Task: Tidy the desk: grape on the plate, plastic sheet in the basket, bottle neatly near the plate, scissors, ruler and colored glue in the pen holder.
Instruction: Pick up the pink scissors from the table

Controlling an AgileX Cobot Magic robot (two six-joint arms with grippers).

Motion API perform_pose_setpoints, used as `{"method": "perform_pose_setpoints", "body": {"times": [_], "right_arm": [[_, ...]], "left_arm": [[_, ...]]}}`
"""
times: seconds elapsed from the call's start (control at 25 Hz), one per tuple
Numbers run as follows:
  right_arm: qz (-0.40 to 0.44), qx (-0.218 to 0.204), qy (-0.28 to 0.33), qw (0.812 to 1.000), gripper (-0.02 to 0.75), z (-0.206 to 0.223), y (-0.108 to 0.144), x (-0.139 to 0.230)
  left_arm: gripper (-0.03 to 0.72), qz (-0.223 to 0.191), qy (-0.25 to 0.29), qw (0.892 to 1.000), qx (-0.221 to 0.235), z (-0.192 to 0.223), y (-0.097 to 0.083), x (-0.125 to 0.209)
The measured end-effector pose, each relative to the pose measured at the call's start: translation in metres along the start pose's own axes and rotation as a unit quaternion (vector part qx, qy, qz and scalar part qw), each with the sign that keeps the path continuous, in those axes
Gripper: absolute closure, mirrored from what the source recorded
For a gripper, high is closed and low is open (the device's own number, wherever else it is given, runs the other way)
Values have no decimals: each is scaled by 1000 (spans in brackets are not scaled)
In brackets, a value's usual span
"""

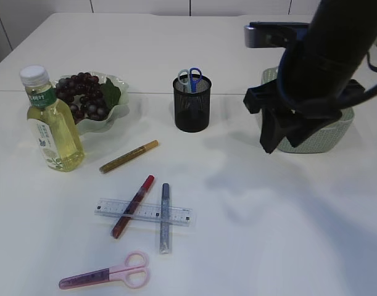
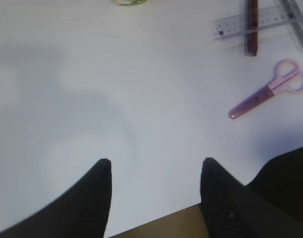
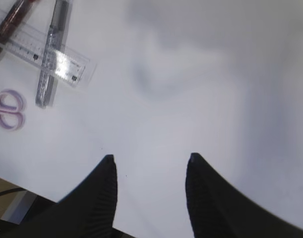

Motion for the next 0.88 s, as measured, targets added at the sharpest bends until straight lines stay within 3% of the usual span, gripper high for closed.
{"method": "perform_pose_setpoints", "body": {"times": [0.2, 0.36, 0.56, 0.88], "right_arm": [[5, -24, -8, 1000, 372, -24, -1, 41], [8, -31, -6, 999, 372, -32, -8, 78], [15, -38, 11, 999, 372, -27, -18, 124], [17, -38, 17, 999, 372, -22, -27, 156]], "left_arm": [[273, 78, 33, 995, 45, 24, -29, -13], [273, 146, 71, 985, 63, 46, -51, -19], [273, 234, 101, 964, 80, 74, -75, -27], [273, 375, 37, 923, 79, 114, -129, -66]]}}
Point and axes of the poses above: a point on each arm's last joint axis where the gripper is mounted, z pointing out along that axis toward the gripper, y along the wrist's bending axis when the last joint is at zero, x = y × z, the point moved 10 cm from there along z, pointing out along that axis toward the gripper, and after that the axes turned 13 degrees about z, right-handed, at the moved point
